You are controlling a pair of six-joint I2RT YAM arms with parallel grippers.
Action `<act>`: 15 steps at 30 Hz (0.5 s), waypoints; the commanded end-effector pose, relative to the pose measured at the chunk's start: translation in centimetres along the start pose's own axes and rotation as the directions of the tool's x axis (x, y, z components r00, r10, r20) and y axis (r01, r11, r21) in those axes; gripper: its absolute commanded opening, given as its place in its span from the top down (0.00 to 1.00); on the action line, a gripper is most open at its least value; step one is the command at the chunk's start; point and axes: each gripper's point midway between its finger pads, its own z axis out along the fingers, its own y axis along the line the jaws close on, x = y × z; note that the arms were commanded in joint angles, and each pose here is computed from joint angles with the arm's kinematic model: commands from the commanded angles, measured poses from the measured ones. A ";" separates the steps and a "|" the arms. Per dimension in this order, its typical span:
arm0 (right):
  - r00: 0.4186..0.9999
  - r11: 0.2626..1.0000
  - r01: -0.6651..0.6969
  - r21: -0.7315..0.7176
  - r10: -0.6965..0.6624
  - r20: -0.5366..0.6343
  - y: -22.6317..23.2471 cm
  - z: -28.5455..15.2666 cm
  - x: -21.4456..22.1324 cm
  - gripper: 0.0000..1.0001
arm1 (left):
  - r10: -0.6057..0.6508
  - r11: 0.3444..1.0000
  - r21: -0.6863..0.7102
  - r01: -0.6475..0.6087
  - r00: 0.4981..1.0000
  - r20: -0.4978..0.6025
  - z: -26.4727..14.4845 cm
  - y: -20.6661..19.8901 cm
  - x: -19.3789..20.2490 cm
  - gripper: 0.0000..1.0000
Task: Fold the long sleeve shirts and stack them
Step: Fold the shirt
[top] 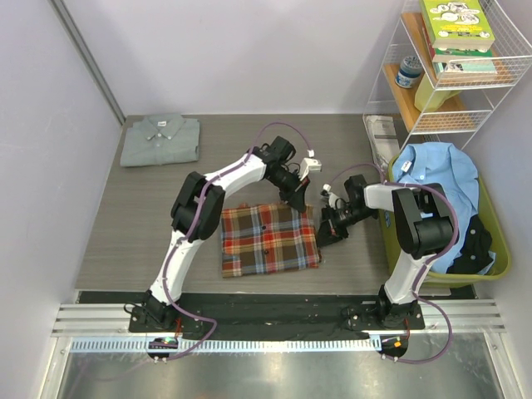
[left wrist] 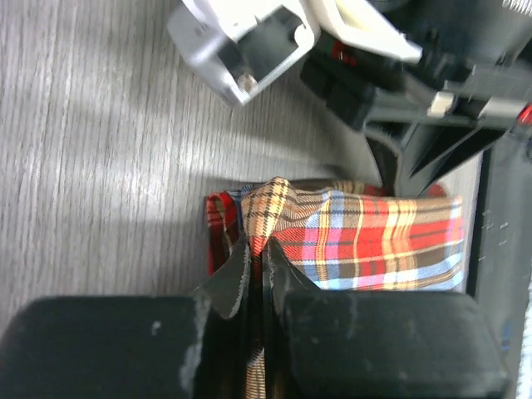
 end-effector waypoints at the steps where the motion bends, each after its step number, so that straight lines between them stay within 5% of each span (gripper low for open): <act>1: 1.000 0.998 0.031 -0.054 -0.031 0.001 1.6 0.0 0.4 0.99 | 0.039 0.999 -0.012 -0.038 0.989 0.145 -2.8 0.2 -4.9 1.00; 7: 1.000 0.998 0.019 -0.057 -0.021 -0.023 1.5 0.4 1.0 0.99 | -0.021 1.000 -0.009 0.023 0.983 0.182 -4.1 1.2 -6.3 1.00; 15: 0.999 0.999 0.003 -0.041 -0.004 -0.034 0.8 0.8 0.8 0.99 | -0.076 0.995 -0.064 0.082 0.993 0.088 -2.5 5.0 -2.8 0.98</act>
